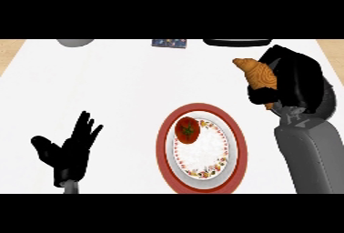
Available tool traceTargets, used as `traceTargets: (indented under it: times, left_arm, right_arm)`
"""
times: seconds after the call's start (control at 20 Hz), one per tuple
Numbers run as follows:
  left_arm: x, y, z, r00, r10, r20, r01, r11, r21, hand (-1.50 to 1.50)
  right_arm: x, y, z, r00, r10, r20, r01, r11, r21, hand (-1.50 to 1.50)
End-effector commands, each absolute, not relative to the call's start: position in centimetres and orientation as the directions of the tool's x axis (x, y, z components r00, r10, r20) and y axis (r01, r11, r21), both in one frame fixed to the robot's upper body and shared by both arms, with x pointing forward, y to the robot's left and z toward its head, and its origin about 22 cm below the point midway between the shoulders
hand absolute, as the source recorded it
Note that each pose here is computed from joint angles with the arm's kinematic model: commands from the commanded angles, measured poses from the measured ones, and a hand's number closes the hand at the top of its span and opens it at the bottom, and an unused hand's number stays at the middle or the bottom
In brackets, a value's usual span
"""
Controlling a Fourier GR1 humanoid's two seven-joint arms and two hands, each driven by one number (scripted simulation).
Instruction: Pick the croissant from the plate and place it in the pan
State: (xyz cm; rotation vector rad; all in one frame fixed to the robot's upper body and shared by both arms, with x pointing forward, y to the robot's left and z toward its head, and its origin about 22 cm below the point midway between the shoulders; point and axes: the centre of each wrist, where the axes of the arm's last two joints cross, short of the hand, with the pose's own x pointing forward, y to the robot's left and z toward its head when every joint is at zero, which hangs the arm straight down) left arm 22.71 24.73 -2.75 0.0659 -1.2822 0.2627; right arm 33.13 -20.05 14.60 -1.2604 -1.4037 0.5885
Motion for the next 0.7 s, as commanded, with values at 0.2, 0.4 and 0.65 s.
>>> traceTargets:
  times: [0.2,0.4,0.65]
  left_arm:
    - [21.5,23.1,-3.5,0.300,0.167,0.939,-0.222,0.970,-0.102,0.00]
    - [22.7,23.2,-4.1,0.301,0.151,0.942,-0.208,0.974,-0.090,0.00]
    - [22.9,23.6,-2.7,0.303,0.159,0.940,-0.171,0.979,-0.110,0.00]
  right_arm:
    - [39.3,-27.7,12.5,0.242,0.901,0.360,0.394,0.247,-0.885,1.50]
    - [40.8,-32.0,10.7,0.243,0.874,0.422,0.407,0.303,-0.862,1.50]
    - [40.9,-35.6,8.1,0.251,0.871,0.422,0.414,0.298,-0.860,1.50]
